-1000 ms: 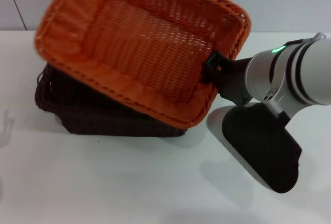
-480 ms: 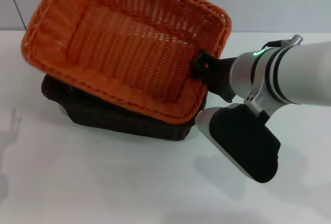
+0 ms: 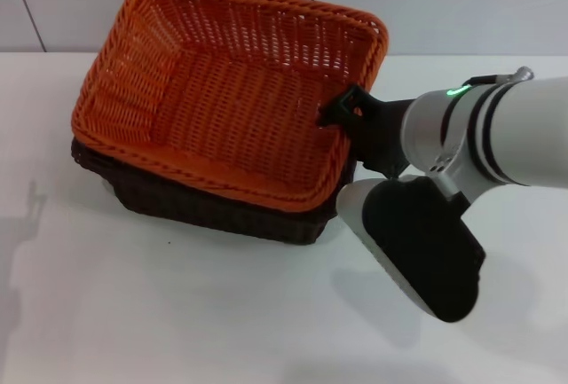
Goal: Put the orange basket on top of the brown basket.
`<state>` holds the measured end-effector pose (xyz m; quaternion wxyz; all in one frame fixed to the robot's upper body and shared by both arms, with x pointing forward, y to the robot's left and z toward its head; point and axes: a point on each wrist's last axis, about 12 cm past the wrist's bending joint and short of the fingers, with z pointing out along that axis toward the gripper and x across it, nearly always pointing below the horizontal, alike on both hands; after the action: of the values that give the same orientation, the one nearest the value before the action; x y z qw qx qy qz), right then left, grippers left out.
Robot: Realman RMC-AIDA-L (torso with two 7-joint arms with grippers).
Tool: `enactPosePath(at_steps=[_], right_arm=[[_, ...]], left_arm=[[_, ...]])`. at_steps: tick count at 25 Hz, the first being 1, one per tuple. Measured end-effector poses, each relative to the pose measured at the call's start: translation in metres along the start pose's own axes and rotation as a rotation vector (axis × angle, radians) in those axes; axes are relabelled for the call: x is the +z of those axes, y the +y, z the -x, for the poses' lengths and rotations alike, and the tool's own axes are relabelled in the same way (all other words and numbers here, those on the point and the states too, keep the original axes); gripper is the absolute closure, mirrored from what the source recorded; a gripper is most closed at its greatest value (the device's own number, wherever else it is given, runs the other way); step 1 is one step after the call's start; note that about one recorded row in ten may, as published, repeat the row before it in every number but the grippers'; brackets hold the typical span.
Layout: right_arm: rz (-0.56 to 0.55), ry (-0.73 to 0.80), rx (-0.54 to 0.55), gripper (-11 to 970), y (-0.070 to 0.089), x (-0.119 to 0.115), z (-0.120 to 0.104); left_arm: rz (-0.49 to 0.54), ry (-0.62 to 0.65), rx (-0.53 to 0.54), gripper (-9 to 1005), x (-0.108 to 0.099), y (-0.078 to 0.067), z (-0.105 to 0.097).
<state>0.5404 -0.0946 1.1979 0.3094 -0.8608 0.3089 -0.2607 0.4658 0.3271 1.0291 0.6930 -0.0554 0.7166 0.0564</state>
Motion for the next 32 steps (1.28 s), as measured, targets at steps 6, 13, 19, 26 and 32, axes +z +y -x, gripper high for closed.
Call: enactPosePath(at_steps=[6, 13, 19, 26, 32], right_arm=[[-0.009, -0.015, 0.056, 479, 0.007, -0.026, 0.007], [-0.098, -0.019, 0.145, 354, 0.014, -0.048, 0.009], [-0.418, 0.027, 0.469, 295, 0.0, -0.06, -0.016], [-0.932, 0.034, 1.453, 295, 0.088, -0.047, -0.105], [-1.442, 0.085, 1.898, 295, 0.21, -0.051, -0.113]], left_arm=[[-0.009, 0.0, 0.001, 203, 0.004, -0.002, 0.002], [-0.014, 0.007, 0.008, 203, 0.01, -0.002, 0.002], [-0.024, 0.011, 0.015, 203, 0.016, -0.004, 0.002], [0.013, -0.036, 0.003, 203, 0.015, 0.003, 0.005], [0.048, -0.051, -0.011, 203, 0.013, 0.013, 0.004]])
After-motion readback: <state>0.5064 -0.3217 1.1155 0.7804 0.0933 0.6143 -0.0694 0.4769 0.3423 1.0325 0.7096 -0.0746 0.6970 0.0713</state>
